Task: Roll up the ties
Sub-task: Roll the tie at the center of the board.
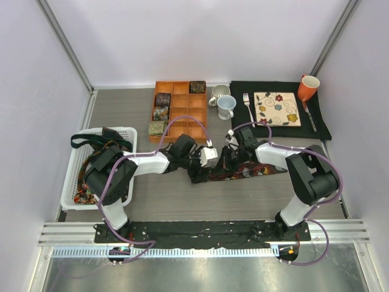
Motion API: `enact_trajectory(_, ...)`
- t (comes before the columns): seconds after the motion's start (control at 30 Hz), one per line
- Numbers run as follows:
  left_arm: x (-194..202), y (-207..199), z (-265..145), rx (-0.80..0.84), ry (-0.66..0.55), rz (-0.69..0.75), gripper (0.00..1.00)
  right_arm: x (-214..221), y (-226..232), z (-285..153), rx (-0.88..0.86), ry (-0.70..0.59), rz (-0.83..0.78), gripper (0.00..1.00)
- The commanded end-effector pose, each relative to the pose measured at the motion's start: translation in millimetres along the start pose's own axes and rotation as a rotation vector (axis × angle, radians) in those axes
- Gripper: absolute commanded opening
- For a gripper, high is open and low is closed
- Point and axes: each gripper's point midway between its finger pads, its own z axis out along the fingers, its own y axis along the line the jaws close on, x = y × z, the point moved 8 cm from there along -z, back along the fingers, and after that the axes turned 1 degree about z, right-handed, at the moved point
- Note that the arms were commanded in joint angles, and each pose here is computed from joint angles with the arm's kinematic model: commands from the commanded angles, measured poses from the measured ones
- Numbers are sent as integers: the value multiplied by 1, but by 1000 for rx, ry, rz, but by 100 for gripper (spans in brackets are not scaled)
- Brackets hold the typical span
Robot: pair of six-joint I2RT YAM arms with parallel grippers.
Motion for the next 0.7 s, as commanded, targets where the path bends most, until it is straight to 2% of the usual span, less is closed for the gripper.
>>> enact_trajectory(0.0, -22, -5, -10, 28, -185, -5, 79, 13, -56, 11, 229, 19, 67, 1)
enact_trajectory(0.17, -26, -6, -9, 25, -262, 19, 84, 16, -73, 15, 279, 45, 114, 1)
enact_trajectory(0.47, -22, 1, 4, 31, -280, 102, 83, 16, -86, 22, 309, 78, 150, 1)
enact_trajectory(0.6, -19, 2, 12, 54, -261, 154, 77, 14, -83, 22, 292, 79, 140, 1)
enact_trajectory(0.67, -15, -1, 15, 79, -230, 161, 71, 10, -79, 20, 281, 65, 126, 1)
